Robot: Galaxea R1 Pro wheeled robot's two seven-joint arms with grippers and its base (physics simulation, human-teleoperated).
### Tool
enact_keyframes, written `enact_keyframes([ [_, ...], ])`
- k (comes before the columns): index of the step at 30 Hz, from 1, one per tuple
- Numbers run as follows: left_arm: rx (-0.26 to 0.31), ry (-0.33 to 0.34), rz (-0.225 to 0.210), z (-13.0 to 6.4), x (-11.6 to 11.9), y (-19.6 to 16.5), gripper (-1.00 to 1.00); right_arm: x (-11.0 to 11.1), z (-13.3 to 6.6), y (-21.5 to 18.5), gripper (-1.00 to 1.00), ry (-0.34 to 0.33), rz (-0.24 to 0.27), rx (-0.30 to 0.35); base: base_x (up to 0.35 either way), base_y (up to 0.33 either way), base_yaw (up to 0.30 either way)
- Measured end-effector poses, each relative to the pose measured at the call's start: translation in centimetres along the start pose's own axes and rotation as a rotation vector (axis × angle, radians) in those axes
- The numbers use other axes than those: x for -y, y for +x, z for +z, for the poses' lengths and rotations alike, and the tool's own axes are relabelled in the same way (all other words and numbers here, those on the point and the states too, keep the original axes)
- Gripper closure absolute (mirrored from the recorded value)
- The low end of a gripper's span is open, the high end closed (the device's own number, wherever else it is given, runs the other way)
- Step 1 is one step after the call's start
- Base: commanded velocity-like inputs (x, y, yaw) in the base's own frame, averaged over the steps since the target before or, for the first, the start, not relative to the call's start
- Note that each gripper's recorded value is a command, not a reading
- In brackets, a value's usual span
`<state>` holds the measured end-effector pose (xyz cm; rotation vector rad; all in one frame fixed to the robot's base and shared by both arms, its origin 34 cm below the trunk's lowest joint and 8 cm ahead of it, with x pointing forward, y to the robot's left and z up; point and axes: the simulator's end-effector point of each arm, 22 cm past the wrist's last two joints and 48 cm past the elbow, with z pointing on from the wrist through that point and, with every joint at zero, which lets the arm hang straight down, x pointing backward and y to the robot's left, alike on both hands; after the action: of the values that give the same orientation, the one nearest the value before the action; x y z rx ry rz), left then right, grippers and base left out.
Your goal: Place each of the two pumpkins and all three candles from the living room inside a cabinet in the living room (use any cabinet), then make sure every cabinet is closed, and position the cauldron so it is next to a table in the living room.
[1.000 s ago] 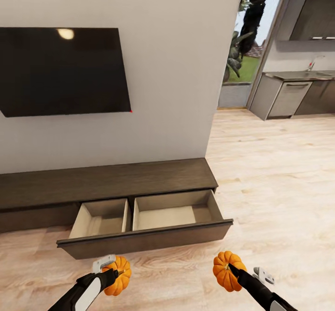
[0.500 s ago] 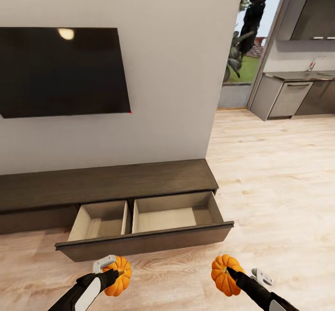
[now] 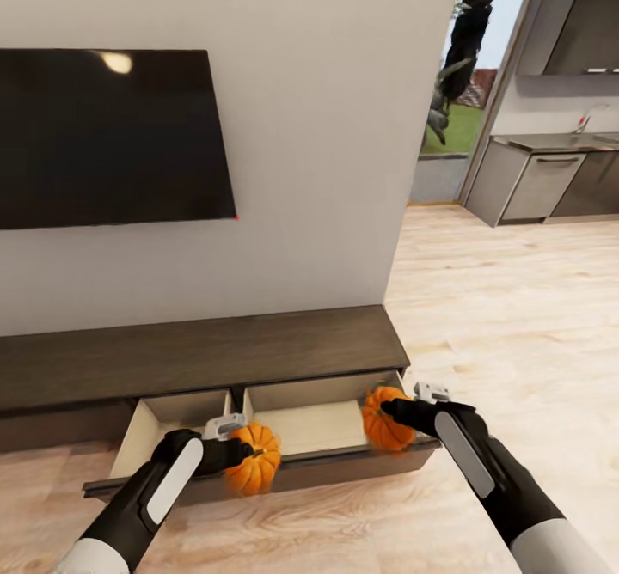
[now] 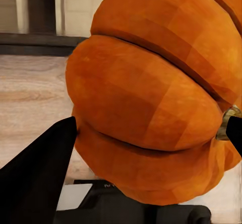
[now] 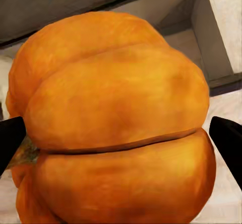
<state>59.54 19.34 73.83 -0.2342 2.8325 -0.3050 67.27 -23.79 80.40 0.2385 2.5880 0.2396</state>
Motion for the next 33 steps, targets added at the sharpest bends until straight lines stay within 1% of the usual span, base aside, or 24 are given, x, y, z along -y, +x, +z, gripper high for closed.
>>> enact_keyframes([
  [1,0.005,0.006,0.009,-0.4,0.3,-0.4,1.00,-1.2,-0.8,-1.0,1.00,-0.012,-0.008,0.017,0.241,0.000,0.000],
  [4,0.024,0.015,0.026,-1.1,0.7,-1.6,1.00,-3.6,-2.2,-1.9,1.00,-0.033,-0.036,0.018,0.110,0.000,0.000],
  [7,0.034,0.023,0.027,-1.5,1.0,-2.0,1.00,-4.6,-2.5,-1.8,1.00,-0.040,-0.047,0.012,0.029,0.000,0.000],
  [9,0.046,0.031,0.027,-1.7,1.4,-2.5,1.00,-5.4,-2.4,-1.6,1.00,-0.049,-0.046,0.006,0.007,0.000,0.000],
  [12,0.054,0.031,0.029,-1.9,1.5,-2.8,1.00,-5.6,-1.9,-0.6,1.00,-0.044,-0.044,-0.018,0.002,0.000,0.000],
  [15,0.060,0.042,0.024,-2.0,1.8,-3.0,1.00,-6.7,-1.3,0.6,1.00,-0.059,-0.027,-0.043,0.000,0.000,0.000],
  [19,0.065,0.036,0.026,-2.1,1.6,-3.2,1.00,-7.2,-1.4,0.4,1.00,-0.065,-0.027,-0.037,0.001,-0.005,0.000],
  [22,0.067,0.033,0.027,-2.1,1.6,-3.2,1.00,-7.4,-1.5,0.2,1.00,-0.072,-0.026,-0.030,0.048,-0.168,0.038],
  [25,0.068,0.037,0.025,-2.1,1.7,-3.2,1.00,-7.5,-1.6,0.1,1.00,-0.071,-0.030,-0.028,0.079,-0.233,0.187],
  [29,0.066,0.034,0.025,-2.1,1.7,-3.1,1.00,-7.5,-1.6,0.1,1.00,-0.071,-0.029,-0.028,0.114,-0.088,0.256],
  [31,0.067,0.030,0.028,-2.1,1.6,-3.1,1.00,-7.7,-1.7,0.1,1.00,-0.077,-0.024,-0.026,0.173,-0.158,0.136],
  [33,0.067,0.036,0.023,-2.1,1.7,-3.1,1.00,-7.5,-1.7,0.0,1.00,-0.072,-0.030,-0.025,0.145,-0.099,0.056],
])
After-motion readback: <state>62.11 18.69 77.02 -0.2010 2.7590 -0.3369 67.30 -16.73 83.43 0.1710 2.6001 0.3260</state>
